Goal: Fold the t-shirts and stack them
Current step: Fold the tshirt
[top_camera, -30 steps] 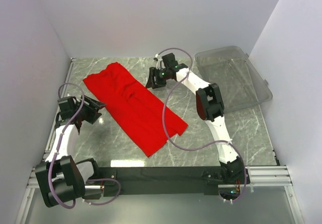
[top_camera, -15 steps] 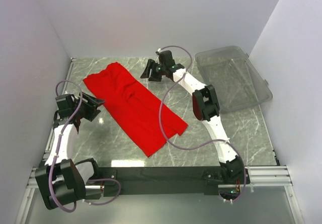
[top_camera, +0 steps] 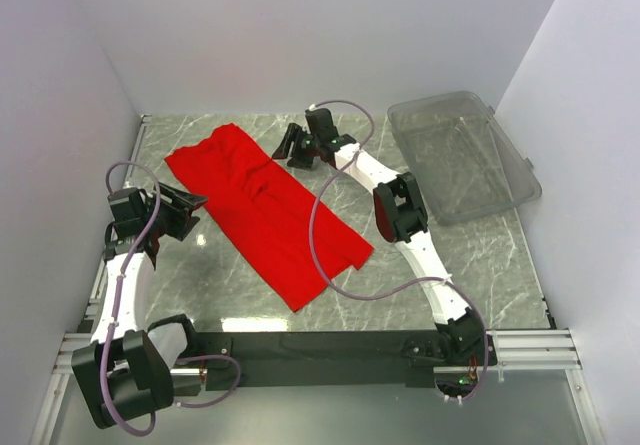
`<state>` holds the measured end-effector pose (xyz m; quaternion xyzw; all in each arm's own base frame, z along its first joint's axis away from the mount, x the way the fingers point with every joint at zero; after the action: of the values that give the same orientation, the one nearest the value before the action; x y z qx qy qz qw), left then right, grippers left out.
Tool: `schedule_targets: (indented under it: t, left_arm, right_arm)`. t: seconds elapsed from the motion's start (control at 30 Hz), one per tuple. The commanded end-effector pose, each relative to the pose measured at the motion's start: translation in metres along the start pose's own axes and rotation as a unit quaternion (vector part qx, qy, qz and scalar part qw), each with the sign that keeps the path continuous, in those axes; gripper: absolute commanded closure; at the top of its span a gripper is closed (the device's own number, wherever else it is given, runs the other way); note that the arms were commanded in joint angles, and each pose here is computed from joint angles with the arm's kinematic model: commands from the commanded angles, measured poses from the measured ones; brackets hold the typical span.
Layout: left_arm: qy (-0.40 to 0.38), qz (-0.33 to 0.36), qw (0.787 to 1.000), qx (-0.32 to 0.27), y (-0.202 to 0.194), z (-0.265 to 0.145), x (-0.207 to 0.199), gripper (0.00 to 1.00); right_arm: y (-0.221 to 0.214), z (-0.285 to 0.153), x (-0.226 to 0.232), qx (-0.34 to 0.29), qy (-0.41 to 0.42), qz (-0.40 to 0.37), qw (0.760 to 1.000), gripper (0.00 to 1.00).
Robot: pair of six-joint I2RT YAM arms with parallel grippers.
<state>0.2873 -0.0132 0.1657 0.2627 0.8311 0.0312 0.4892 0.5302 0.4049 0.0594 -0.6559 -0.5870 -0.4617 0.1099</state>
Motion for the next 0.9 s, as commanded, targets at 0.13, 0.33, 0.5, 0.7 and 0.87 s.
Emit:
schedule_targets:
  t: [0.13, 0.33, 0.5, 0.7, 0.87]
  left_arm:
    - [-0.014, 0.005, 1.000, -0.016, 0.004, -0.007, -0.010, 0.31]
    - [-0.018, 0.006, 1.000, -0.017, 0.003, -0.009, -0.011, 0.31]
    - [-0.016, 0.008, 1.000, -0.016, 0.002, -0.011, -0.011, 0.31]
    - [-0.018, 0.008, 1.000, -0.017, 0.000, -0.012, -0.011, 0.30]
    - [-0.021, 0.006, 1.000, -0.017, -0.001, -0.012, -0.010, 0.30]
  right_arm:
    - [-0.022, 0.005, -0.003, 0.031, -0.008, 0.020, 0.999, 0.35]
    - [-0.037, 0.000, -0.004, 0.059, -0.015, 0.023, 0.998, 0.41]
    - [-0.035, -0.003, -0.007, 0.054, -0.029, 0.023, 0.998, 0.48]
    - [-0.045, -0.010, -0.011, 0.076, -0.037, 0.022, 0.996, 0.54]
    - [-0.049, -0.014, -0.013, 0.085, -0.041, 0.017, 0.995, 0.57]
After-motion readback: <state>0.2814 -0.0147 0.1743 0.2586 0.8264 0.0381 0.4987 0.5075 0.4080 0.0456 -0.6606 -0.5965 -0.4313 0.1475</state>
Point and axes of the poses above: each gripper's point midway between its finger pads, its own z axis out along the fingers, its own x axis along the line the jaws close on, y = z × x, the point moved 2 cm from there along -z, back along the fingers, and after that the axes turned 2 degrees about z, right-handed, at the moved point
